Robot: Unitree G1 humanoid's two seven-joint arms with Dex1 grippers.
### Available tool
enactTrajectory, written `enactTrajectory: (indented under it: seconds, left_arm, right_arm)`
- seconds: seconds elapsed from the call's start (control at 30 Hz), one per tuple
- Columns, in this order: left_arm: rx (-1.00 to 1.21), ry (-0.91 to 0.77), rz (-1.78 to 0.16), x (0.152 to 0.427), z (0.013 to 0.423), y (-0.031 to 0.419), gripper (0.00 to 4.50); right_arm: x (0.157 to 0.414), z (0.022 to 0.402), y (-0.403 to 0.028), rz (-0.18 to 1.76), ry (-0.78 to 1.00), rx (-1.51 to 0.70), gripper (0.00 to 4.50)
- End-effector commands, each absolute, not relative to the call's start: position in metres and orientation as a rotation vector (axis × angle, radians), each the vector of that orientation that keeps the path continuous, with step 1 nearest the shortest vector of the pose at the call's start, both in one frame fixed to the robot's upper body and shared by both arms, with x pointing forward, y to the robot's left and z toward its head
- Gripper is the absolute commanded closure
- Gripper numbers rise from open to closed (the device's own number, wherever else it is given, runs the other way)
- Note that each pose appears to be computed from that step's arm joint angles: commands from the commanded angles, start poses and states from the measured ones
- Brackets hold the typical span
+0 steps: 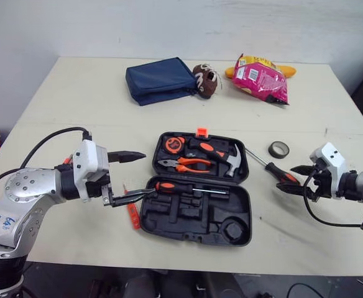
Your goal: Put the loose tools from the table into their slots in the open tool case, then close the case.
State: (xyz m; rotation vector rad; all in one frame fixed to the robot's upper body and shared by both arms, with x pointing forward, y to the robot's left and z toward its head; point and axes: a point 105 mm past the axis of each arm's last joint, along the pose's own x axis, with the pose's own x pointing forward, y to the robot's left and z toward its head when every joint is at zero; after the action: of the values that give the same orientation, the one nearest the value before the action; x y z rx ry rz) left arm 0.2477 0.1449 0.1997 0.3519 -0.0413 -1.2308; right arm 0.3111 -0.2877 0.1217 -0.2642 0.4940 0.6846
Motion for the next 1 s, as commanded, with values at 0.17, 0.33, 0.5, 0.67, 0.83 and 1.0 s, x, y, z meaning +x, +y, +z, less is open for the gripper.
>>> enactTrajectory:
  seconds: [0.17,0.33,0.5,0.67,0.83,1.0]
  left_arm:
    - [0.341,-0.083,-1.324,0.238,0.206,0.131,0.03]
    - [0.338,-0.094,-1.353,0.241,0.208,0.128,0.0]
    - [0.335,-0.067,-1.356,0.244,0.204,0.134,0.0]
    - [0.332,-0.058,-1.368,0.247,0.202,0.139,0.0]
    - [0.338,-0.08,-1.365,0.249,0.203,0.142,0.0]
    - [0.377,-0.072,-1.358,0.248,0.199,0.15,0.0]
  right_arm:
    - [0.312,0.113,-0.304,0.631,0.459,-0.251,0.25]
    - [0.313,0.1,-0.304,0.605,0.402,-0.252,2.23]
    - [0.315,0.1,-0.294,0.633,0.325,-0.247,3.52]
    - [0.317,0.109,-0.288,0.624,0.21,-0.225,3.52]
    - [0.316,0.147,-0.277,0.656,0.009,-0.268,3.52]
    - [0.3,0.184,-0.246,0.82,-0.044,-0.318,3.52]
